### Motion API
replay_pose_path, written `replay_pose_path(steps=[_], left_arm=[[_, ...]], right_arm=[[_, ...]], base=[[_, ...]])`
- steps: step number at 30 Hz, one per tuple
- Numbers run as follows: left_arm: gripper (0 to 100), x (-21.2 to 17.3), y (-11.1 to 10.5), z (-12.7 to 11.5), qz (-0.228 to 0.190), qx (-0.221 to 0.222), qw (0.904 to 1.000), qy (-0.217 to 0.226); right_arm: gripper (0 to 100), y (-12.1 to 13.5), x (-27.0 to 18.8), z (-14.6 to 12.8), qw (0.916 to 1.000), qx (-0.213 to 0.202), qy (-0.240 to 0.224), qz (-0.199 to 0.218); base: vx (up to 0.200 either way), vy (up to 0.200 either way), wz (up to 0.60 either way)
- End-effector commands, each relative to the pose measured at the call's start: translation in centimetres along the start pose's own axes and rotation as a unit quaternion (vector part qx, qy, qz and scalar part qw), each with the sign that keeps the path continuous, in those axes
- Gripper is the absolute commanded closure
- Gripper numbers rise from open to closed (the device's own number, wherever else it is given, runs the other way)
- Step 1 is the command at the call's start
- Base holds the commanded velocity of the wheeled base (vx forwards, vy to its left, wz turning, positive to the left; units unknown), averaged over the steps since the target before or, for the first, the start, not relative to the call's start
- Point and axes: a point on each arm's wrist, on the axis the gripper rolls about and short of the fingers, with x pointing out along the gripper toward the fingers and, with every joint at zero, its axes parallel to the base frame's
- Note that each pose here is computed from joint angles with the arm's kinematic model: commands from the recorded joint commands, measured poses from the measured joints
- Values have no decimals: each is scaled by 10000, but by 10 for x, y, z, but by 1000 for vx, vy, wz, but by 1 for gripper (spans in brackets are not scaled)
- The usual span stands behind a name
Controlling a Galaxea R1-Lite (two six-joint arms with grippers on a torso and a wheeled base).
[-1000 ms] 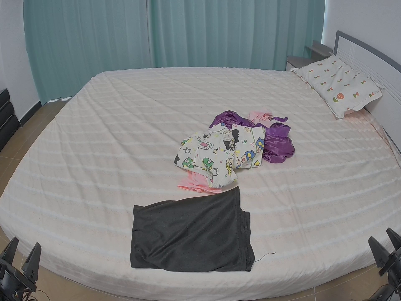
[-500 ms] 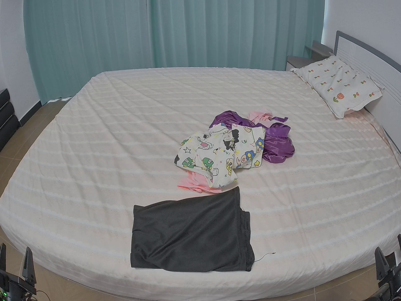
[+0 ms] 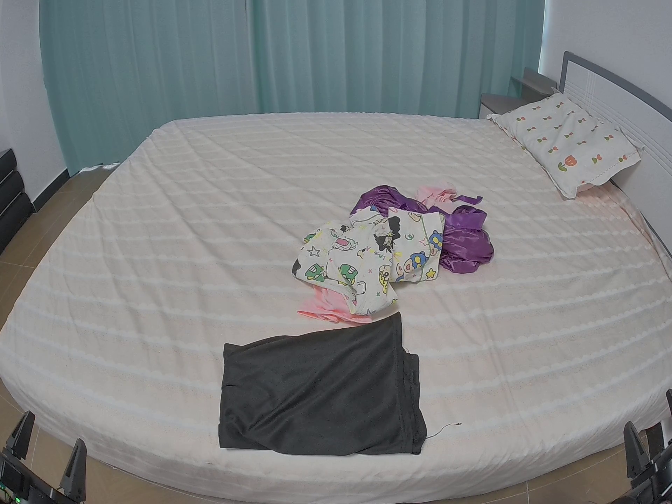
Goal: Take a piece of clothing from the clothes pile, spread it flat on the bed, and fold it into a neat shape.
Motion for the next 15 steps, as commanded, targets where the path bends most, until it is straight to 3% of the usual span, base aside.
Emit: replay_pose_path(steps=[1, 5, 7, 15], left_arm=[[0, 1, 0, -6, -20, -28, 10000, 90], [0, 1, 0, -6, -20, -13, 10000, 90], [0, 1, 0, -6, -20, -36, 10000, 90], [0, 1, 0, -6, 19, -97, 9999, 90]], right_arm=[[0, 0, 0, -2, 9999, 98, -11, 22], [0, 0, 0, -2, 9999, 128, -6, -78], [0, -2, -1, -2, 9992, 121, 22, -383], [0, -1, -1, -3, 9997, 100, 83, -189]], base=[[0, 0, 0], [0, 0, 0], [0, 0, 0], [0, 0, 0]])
